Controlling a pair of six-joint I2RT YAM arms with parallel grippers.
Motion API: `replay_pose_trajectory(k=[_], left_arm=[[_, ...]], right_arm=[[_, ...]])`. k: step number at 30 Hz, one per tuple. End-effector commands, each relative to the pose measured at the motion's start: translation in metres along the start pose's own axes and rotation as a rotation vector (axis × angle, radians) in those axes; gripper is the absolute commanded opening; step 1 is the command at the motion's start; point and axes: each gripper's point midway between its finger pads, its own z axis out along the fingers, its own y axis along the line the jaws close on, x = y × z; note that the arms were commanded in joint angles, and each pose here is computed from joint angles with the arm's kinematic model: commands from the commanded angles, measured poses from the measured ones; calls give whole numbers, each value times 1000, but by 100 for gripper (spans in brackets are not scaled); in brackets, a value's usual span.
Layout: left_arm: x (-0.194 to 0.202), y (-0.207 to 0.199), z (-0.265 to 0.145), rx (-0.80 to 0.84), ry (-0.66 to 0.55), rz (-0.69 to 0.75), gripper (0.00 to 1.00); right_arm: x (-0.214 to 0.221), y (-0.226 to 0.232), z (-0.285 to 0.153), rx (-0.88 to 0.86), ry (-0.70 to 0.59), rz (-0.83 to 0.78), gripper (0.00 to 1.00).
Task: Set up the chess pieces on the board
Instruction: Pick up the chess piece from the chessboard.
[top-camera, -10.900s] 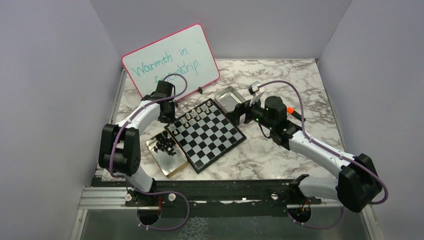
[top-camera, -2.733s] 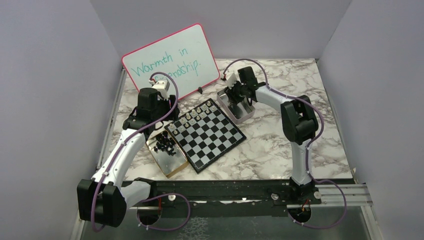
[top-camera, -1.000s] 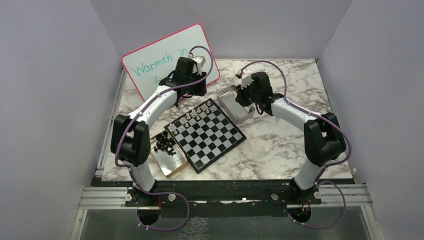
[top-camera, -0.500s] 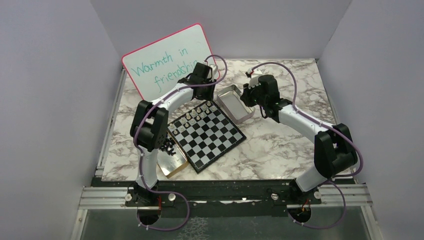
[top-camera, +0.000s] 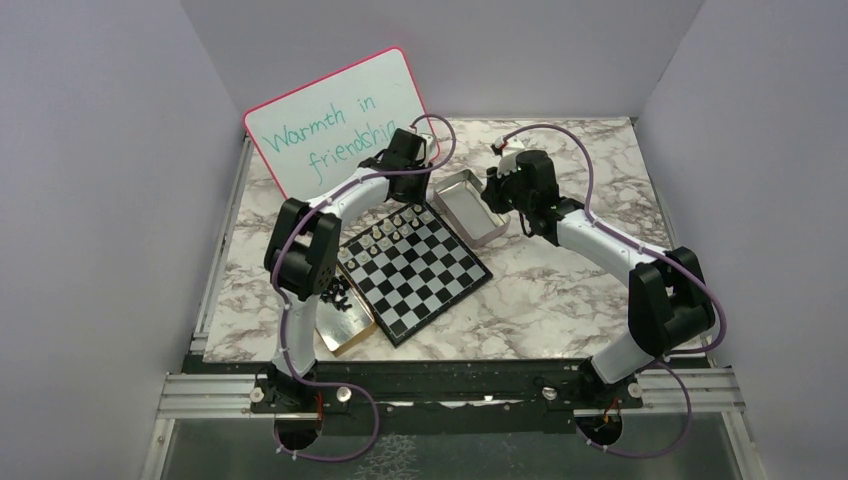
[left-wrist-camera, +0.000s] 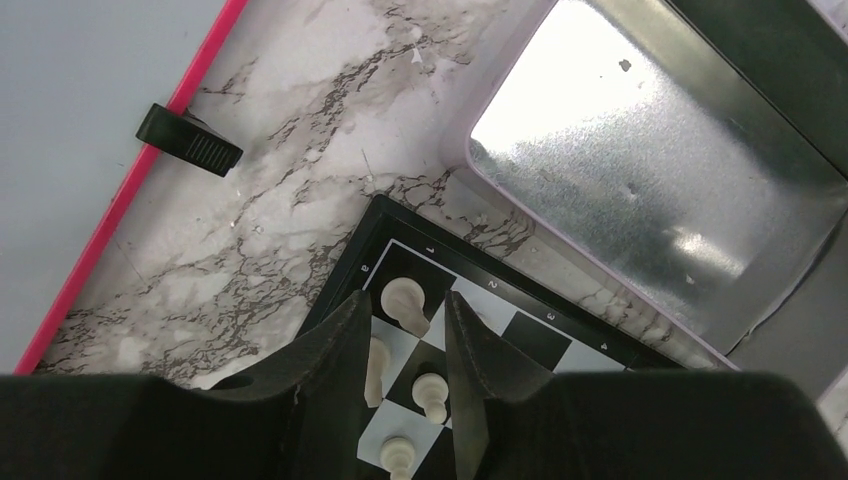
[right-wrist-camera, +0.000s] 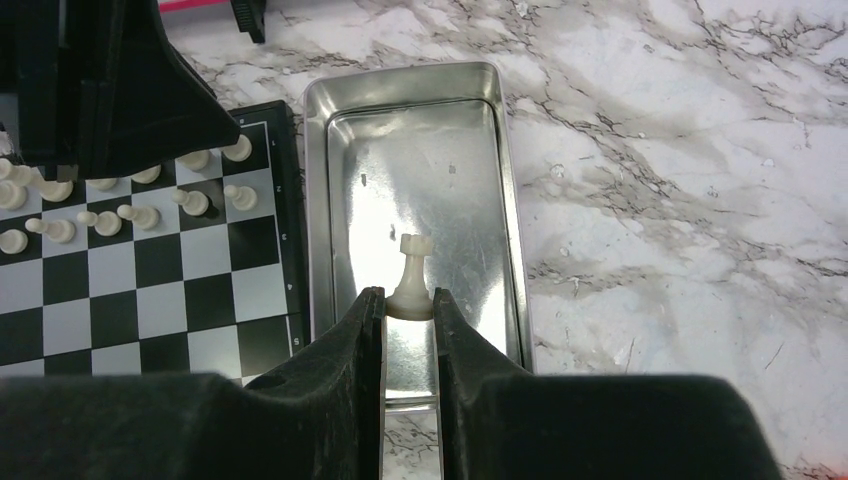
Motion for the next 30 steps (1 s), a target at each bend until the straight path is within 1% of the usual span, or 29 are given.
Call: replay_pose_trajectory(k=[1,4,11,21,30], left_arm=[[-1,-4,6,3,6,20,34],[1,-4,7,2,12,20,34],[6,-3,9,-9,28,28,30],[0,-3,5,-19,21,41,17],[-16,-7,-11,-15,-6,30,10]], right_arm=[[-12,-8,-3,39,-43,1,4],[-10,-8,-3,40,-37,0,4],[-8,-9,-1,42,-34,-1,4],[-9,-9,1,41,-33,-1,4],[-8,-9,1,43,-31,-1,4]])
